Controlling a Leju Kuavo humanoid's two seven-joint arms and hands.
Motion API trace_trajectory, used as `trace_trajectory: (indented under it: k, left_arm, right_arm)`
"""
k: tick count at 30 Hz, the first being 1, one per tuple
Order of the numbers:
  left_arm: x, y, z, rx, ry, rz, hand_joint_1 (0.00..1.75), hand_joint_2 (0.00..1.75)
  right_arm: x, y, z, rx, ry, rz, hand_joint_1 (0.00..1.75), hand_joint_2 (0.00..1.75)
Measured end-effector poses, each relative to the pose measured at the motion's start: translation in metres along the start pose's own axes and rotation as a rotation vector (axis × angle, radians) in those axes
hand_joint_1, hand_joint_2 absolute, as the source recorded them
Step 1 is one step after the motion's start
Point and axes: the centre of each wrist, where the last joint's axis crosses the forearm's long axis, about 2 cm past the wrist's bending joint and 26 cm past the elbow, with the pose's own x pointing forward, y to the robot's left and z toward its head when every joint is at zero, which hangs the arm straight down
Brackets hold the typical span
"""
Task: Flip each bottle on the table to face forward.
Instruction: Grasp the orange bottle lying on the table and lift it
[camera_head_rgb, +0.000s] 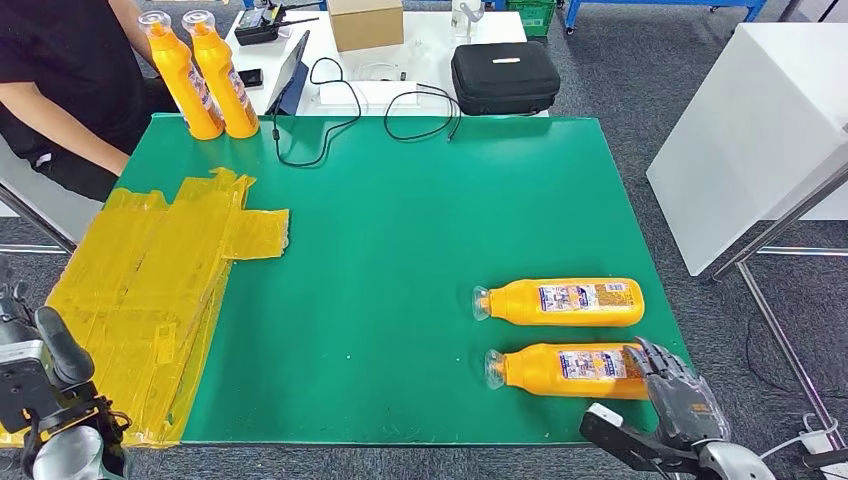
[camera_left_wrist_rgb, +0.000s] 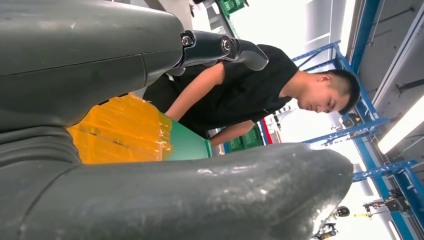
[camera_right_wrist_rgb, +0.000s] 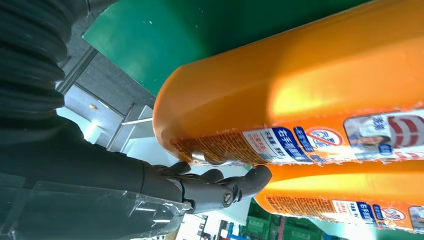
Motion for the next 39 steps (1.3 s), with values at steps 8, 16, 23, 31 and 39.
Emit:
trace_trajectory:
  k: [8,16,23,31,39]
  left_arm:
    - [0.001,-0.006,-0.006,-0.001,-0.014,0.019,0.0,0.0]
    - [0.001,-0.006,-0.007,0.006,-0.022,0.034,0.0,0.0]
    - [0.001,-0.006,-0.007,0.008,-0.021,0.044,0.0,0.0]
    - [0.001,-0.007,-0.009,0.008,-0.023,0.058,0.0,0.0]
    - [0.001,-0.007,-0.011,0.009,-0.029,0.069,0.0,0.0]
  right_arm:
    - [-0.009,0.001,-0.024,0.051,0.023,0.029,0.0,1.75]
    - [-0.01,0.0,-0.046,0.076,0.018,0.064,0.0,1.75]
    - [-0.003,0.0,-0.063,0.09,0.0,0.086,0.0,1.75]
    - [-0.001,0.006,-0.067,0.124,-0.02,0.092,1.61,1.75]
    - [-0.005,0.006,-0.07,0.158,-0.03,0.097,1.75,1.75]
